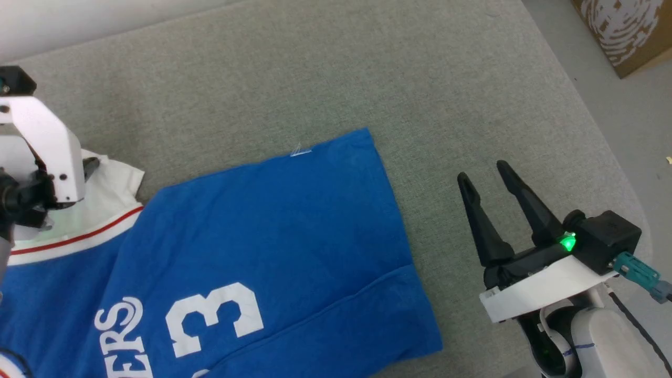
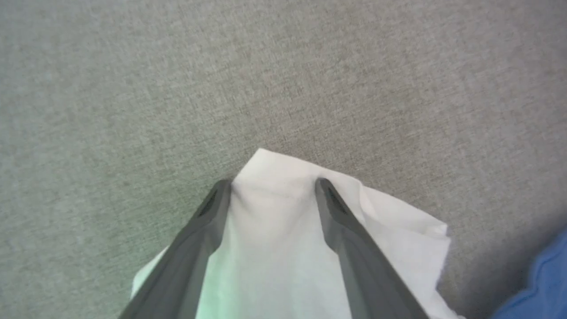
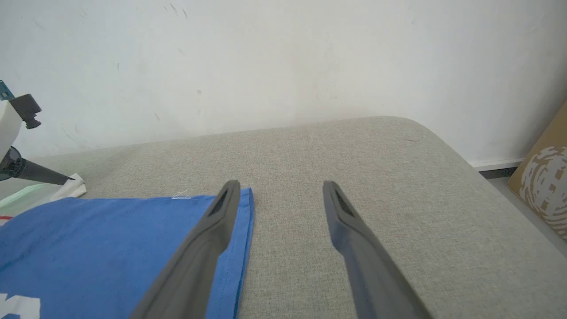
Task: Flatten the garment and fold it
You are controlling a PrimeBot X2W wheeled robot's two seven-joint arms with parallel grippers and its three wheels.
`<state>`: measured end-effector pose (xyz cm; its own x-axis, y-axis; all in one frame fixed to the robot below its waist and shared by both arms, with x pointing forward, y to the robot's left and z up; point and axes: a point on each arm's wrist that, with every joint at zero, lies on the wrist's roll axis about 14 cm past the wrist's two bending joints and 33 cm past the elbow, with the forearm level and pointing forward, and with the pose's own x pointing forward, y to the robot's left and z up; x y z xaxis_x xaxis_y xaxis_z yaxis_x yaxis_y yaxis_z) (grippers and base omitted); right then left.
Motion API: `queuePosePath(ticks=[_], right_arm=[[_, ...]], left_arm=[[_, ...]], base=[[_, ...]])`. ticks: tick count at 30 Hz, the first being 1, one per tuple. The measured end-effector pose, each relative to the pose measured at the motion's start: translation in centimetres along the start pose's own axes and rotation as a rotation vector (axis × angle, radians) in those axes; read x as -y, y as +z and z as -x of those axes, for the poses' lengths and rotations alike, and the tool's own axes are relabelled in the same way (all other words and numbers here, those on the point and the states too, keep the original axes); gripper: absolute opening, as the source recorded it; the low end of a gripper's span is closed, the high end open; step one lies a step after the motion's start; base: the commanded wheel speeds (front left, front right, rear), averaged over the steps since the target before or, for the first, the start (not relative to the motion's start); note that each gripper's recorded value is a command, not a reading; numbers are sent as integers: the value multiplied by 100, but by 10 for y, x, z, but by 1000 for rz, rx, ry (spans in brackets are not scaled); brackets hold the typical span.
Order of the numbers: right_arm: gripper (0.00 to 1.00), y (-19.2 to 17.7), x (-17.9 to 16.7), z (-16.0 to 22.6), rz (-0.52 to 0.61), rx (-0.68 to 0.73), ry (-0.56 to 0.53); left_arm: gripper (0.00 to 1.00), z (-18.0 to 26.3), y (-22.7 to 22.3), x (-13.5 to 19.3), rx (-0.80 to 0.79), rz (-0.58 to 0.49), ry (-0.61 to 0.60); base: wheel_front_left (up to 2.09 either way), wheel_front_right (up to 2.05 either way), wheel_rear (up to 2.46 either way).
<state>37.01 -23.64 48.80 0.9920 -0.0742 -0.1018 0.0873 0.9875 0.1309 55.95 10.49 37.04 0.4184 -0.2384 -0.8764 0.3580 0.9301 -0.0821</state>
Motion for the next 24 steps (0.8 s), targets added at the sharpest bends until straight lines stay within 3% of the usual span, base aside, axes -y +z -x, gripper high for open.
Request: queuePosePath(ticks=[1,2,3,13,24], right_arm=[[100,-2,1,0,-4,-8,-2],[100,-4,1,1,-8,-15,-5],[100,-6,2,1,-16,-21,-8],[100,-31,15,-8,-13,-198,6],[100,-70,-4,-72,-45,-547,132]], left_arm=[[100,-2,-1,1,-25,-8,-1],[20,-3,-3,1,-48,-15,-4],[0,-3,-4,2,-65,-25,-7],[0,1,-6,7,-30,5,-27],[0,25,10,7,218,-5,-28]], base=[[0,0,0],[0,0,0],[0,0,0],[0,0,0],[0,0,0]])
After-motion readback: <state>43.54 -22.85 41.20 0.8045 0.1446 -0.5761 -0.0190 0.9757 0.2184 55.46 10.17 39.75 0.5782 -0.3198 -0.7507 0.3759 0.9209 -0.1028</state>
